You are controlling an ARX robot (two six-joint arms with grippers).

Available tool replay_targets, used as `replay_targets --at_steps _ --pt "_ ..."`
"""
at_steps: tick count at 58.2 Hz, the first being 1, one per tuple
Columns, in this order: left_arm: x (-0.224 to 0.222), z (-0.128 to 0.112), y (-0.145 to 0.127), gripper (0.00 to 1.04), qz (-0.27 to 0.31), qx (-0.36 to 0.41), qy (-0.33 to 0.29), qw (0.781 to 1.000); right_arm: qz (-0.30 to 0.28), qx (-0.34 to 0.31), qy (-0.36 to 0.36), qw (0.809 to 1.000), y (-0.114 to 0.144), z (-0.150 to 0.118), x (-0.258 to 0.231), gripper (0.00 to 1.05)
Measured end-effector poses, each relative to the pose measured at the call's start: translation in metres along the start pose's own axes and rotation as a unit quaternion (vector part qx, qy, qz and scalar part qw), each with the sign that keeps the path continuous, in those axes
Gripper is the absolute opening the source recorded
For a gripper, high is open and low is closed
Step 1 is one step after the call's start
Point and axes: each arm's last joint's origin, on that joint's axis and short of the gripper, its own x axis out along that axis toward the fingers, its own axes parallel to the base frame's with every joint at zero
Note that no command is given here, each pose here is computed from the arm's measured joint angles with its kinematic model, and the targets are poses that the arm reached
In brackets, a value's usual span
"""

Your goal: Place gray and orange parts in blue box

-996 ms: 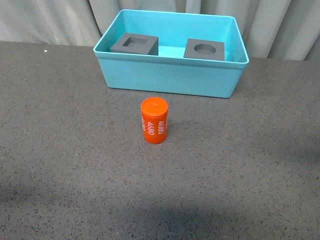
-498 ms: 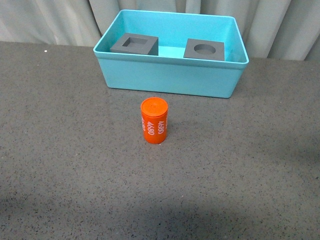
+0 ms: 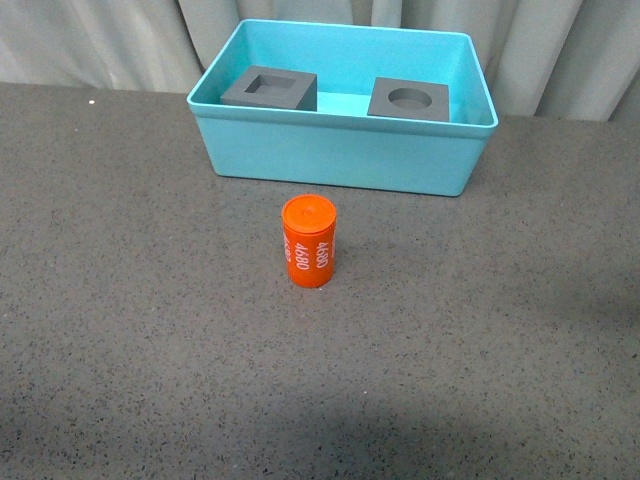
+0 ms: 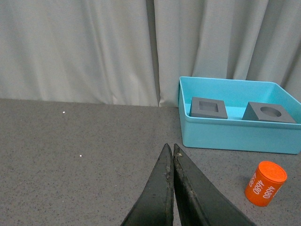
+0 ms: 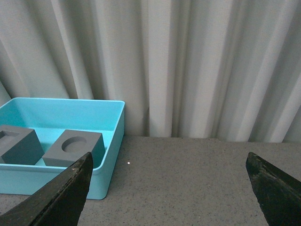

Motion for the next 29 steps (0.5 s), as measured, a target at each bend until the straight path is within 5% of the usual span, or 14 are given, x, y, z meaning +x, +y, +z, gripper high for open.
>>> replay_targets --at_steps 29 --pt "-0.015 -0.003 0.000 0.04 0.000 0.000 0.003 1.000 0.000 0.000 0.000 1.000 0.000 0.000 0.000 0.95"
